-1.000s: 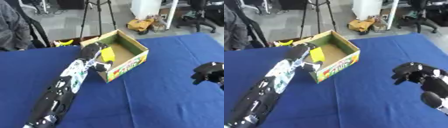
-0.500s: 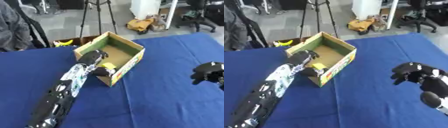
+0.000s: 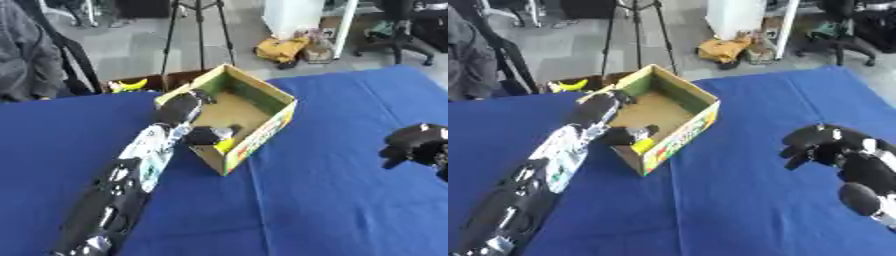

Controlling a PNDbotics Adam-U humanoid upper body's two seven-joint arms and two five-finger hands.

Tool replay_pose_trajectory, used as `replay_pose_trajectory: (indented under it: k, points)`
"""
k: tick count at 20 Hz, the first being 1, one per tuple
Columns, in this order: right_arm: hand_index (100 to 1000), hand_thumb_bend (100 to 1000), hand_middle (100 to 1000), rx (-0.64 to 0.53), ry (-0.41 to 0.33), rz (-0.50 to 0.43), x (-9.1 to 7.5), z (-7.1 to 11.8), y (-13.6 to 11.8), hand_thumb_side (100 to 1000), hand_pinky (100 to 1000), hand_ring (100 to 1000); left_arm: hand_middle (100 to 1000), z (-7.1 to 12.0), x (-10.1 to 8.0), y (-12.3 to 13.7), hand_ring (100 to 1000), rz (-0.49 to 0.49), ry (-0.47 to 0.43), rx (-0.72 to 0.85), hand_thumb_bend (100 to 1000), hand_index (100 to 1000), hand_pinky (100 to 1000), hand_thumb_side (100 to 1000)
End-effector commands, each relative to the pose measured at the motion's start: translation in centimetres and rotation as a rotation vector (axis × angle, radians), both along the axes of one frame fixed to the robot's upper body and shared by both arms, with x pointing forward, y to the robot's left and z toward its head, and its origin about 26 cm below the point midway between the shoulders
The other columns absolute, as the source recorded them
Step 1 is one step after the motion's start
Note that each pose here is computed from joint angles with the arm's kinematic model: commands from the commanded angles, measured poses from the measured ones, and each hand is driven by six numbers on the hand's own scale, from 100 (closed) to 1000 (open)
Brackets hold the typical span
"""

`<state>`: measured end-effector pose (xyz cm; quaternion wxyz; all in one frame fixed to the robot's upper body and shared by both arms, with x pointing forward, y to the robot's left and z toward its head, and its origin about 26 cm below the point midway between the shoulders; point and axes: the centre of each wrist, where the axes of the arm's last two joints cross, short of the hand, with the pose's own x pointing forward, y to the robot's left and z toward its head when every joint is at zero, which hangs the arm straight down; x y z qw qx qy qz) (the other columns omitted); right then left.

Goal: Pick up objects on the table and place them in the box.

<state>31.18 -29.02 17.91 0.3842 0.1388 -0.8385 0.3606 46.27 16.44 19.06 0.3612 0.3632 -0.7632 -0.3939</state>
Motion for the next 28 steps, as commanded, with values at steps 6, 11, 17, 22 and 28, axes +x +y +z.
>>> replay_pose_trajectory:
  k: [6,11,17,22,28]
  points:
    - [752,592,741,0.006,0.004,-0.044,-0.3,-0.1,-1.1,613,645,727,648,7.4,-6.7,4.7,667,-0.219,-0.369,-0.491,472,744,692,788]
    - [753,593,742,0.022,0.029,-0.073,-0.4,-0.6,-1.6,610,646,729,633,3.8,-11.5,8.4,651,-0.197,-0.336,-0.723,442,726,676,829]
    - [755,595,745,0.022,0.047,-0.098,-0.5,-1.0,-2.0,610,647,732,625,-3.5,-14.2,11.6,639,-0.006,-0.201,-0.885,370,723,662,886]
    - [756,596,749,0.024,0.05,-0.102,-0.5,-1.0,-2.1,610,648,734,614,-4.3,-14.5,11.8,623,0.012,-0.19,-0.904,309,720,649,917]
    - [757,595,750,0.029,0.062,-0.112,-0.5,-1.2,-2.1,610,648,735,608,-8.8,-15.6,11.6,617,0.119,-0.121,-1.04,286,719,646,929]
